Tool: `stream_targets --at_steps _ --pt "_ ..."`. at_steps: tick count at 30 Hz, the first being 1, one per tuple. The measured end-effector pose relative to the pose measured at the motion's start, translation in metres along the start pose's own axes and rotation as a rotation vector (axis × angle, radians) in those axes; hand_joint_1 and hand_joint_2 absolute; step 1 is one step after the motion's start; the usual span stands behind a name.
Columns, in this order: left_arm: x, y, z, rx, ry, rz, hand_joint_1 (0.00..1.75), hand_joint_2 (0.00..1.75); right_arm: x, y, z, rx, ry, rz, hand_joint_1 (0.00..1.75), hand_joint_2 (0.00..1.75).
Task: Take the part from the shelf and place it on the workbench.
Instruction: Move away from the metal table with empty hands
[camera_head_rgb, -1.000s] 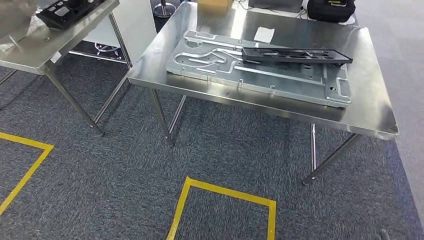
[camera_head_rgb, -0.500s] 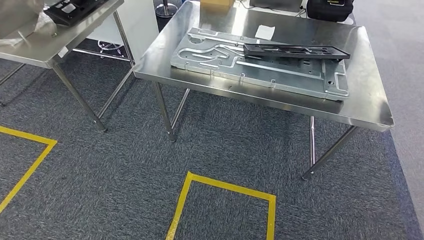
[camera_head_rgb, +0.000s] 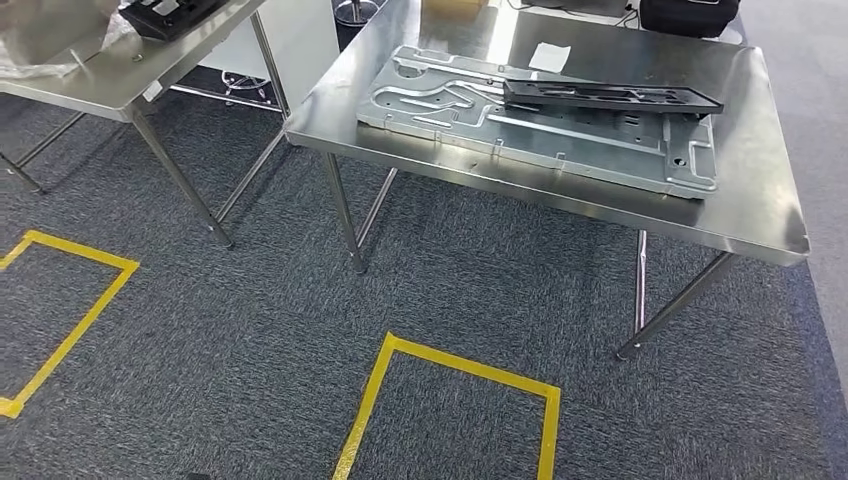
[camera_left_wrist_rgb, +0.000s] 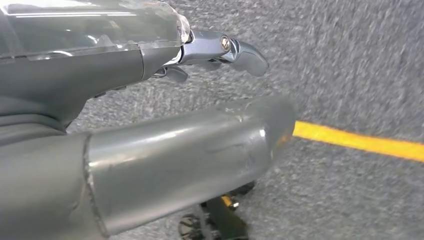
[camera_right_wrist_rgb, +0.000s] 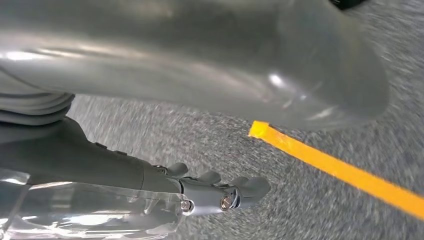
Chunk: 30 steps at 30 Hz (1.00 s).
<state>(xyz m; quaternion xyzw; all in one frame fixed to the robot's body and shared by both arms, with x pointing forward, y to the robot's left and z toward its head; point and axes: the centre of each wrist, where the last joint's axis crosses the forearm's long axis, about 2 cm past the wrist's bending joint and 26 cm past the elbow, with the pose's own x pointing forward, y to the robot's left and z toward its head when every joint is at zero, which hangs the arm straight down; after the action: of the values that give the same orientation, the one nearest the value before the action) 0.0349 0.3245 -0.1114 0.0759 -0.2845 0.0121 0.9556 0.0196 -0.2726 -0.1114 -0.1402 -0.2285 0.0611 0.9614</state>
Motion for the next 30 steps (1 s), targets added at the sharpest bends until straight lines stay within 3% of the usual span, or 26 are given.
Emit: stream_targets --at_steps 3,6,14,17,20,24,30 --pt "0.000 0.008 -0.001 0.022 -0.016 -0.092 0.00 0.00 -0.001 0.002 0.001 0.005 -0.006 0.011 0.00 0.00" --pt "-0.001 0.013 0.000 0.066 -0.069 -0.129 0.00 0.00 -0.005 0.003 0.003 -0.014 -0.022 -0.075 0.00 0.00" --pt "0.002 0.012 -0.002 0.131 -0.139 -0.065 0.00 0.00 -0.004 0.010 0.005 -0.023 -0.023 -0.172 0.00 0.00" --pt "0.028 -0.010 -0.011 0.247 -0.188 0.142 0.00 0.00 0.001 0.010 0.003 -0.016 -0.012 -0.165 0.00 0.00" --pt "0.053 -0.030 -0.018 0.292 -0.163 0.260 0.00 0.00 0.010 0.008 -0.002 -0.008 -0.014 -0.153 0.00 0.00" --pt "0.044 -0.034 -0.014 0.251 -0.131 0.297 0.00 0.00 0.015 0.001 -0.006 -0.016 -0.059 -0.164 0.00 0.00" --pt "0.029 -0.016 -0.011 0.233 -0.119 0.327 0.00 0.00 0.015 -0.004 -0.008 -0.031 -0.088 -0.217 0.00 0.00"
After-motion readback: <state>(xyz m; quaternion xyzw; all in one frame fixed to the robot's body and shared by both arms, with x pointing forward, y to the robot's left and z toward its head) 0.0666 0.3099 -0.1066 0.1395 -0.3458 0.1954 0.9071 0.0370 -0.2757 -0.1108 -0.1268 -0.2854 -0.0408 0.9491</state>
